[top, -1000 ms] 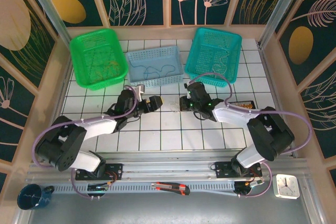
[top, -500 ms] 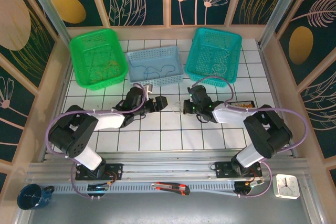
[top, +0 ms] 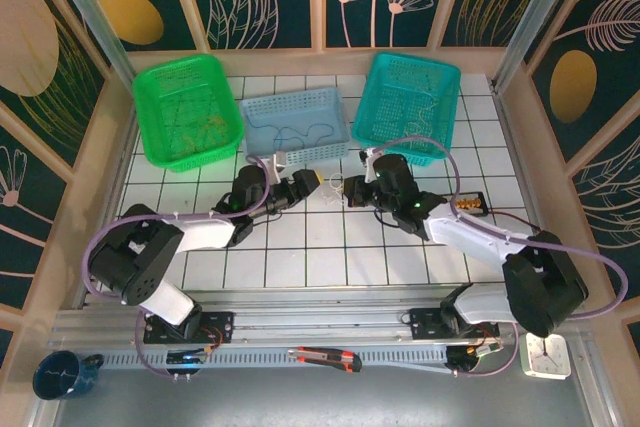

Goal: Untangle the cables
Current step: Untie the cable.

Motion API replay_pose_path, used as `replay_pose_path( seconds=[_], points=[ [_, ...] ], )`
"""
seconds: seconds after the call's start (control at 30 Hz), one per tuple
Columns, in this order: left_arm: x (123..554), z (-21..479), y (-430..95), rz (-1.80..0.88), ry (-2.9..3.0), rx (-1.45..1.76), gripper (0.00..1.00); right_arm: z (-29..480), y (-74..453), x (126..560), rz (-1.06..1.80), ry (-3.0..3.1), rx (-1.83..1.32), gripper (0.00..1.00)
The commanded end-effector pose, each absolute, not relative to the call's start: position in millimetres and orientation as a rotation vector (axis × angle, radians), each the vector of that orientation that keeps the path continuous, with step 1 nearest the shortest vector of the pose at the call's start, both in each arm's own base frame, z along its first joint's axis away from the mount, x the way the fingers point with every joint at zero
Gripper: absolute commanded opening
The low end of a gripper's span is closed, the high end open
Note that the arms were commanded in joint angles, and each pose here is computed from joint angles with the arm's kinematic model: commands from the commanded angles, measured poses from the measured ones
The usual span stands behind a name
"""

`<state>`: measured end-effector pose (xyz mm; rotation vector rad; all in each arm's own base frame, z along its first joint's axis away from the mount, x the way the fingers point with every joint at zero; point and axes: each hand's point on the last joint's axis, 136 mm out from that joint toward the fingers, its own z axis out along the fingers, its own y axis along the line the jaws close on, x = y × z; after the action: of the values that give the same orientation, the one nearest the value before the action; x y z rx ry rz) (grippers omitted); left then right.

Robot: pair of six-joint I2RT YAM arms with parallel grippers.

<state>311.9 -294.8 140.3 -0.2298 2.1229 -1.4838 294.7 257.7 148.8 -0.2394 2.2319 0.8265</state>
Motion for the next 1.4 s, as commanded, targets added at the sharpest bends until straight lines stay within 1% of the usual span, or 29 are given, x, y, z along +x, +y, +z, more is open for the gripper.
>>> replay_pose_path(
  seconds=[0.0,0.07,0.47,0.83,0.9,1.03,1.37],
  points=[
    [311.2,174.1,-302.8,-1.583,2.021,-0.206,0.69,183.1,265.7,297.2,0.919,2.148,-0.234,0.0],
    [310.9,174.6,-302.7,-1.578,2.017,-0.205,0.67,190.6,266.8,296.6,0.935,2.132,-0.234,0.0],
    [304.9,158.2,-291.3,-1.497,2.007,-0.167,0.64,219.1,267.8,293.0,0.988,2.07,-0.232,0.0],
    [305.7,149.1,-280.5,-1.243,2.018,0.045,0.6,224.7,270.4,291.1,1.011,2.064,-0.245,0.0],
    [306.3,149.4,-280.7,-1.206,2.014,0.093,0.57,225.7,271.4,290.8,1.017,2.064,-0.25,0.0],
    [307.3,153.1,-283.8,-1.165,2.003,0.178,0.54,227.8,272.9,289.6,1.031,2.063,-0.257,0.0],
    [308.0,162.5,-293.0,-1.138,1.965,0.315,0.53,233.1,277.0,287.1,1.057,2.057,-0.272,0.0]
  ],
)
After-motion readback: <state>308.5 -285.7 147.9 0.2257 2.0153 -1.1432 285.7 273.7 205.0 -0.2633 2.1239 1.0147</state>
